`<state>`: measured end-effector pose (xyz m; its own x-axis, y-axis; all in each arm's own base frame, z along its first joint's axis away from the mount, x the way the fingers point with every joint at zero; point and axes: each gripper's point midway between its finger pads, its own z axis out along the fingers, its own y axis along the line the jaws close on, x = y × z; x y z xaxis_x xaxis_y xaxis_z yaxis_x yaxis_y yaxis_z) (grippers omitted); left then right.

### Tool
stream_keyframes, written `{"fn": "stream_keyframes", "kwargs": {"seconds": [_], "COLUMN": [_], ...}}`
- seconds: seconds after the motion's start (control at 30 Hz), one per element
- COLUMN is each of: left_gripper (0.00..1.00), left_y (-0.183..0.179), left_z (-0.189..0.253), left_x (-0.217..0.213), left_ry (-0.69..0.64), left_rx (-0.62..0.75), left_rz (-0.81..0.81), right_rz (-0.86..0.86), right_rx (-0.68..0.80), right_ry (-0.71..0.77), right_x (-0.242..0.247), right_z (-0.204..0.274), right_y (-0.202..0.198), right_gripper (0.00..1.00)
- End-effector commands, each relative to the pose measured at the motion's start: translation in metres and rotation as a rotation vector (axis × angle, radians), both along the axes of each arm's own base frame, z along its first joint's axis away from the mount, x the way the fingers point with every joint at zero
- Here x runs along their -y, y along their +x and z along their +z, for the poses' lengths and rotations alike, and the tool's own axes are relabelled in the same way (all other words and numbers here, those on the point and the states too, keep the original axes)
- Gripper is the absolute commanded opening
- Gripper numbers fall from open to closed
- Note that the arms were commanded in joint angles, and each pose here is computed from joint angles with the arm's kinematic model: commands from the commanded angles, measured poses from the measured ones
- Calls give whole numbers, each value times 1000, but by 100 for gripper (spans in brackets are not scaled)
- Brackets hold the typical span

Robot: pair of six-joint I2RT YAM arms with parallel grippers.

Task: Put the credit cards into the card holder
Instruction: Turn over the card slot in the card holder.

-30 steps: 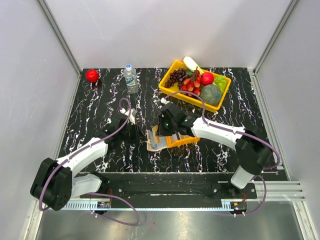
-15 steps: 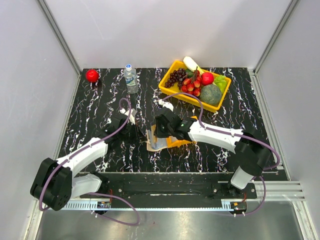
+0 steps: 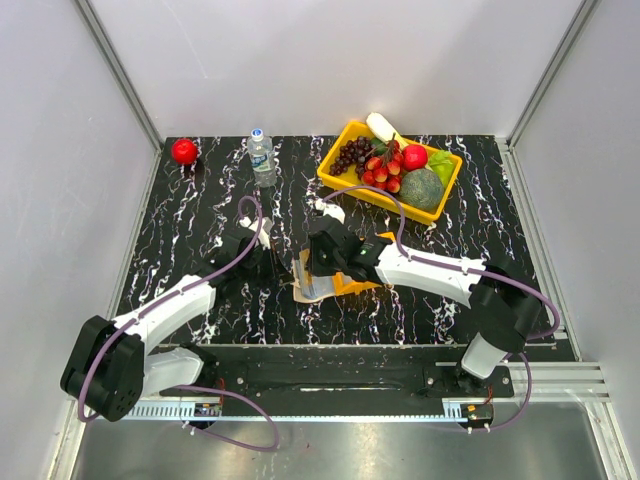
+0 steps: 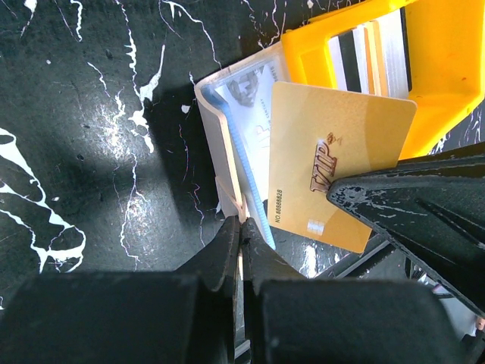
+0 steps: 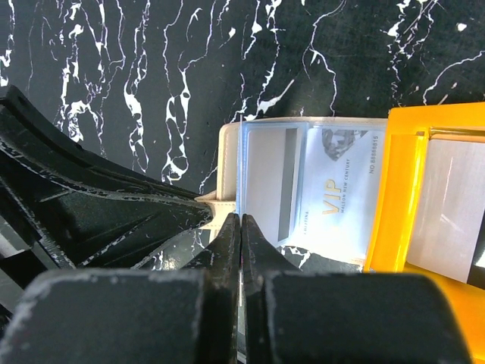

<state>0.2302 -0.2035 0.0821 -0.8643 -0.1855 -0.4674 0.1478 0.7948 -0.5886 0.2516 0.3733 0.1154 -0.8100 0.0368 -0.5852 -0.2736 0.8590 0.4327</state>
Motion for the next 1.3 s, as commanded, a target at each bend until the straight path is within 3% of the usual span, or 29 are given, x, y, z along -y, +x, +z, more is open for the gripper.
{"fn": "stream_keyframes", "kwargs": {"seconds": [0.0,0.4,0.83,1.27], "left_gripper": [0,0,0,0], "left_y": [9,10,10,9], "left_z": [16,18,17,16], "left_x": [3,4,3,2], "left_ry": [-27,-29,-25,-24], "left_rx": [55,60,62,63], "left_rz": [15,15,17,18], "right_rz": [1,34,30,37], "right_rx": [74,19,77,46], "right_ry": [75,35,95,67], "right_x": [-13,-19,-20,-22], "right_z": [33,10,39,26], "right_y": [8,2,1,-2], "right_gripper": [0,0,0,0]}}
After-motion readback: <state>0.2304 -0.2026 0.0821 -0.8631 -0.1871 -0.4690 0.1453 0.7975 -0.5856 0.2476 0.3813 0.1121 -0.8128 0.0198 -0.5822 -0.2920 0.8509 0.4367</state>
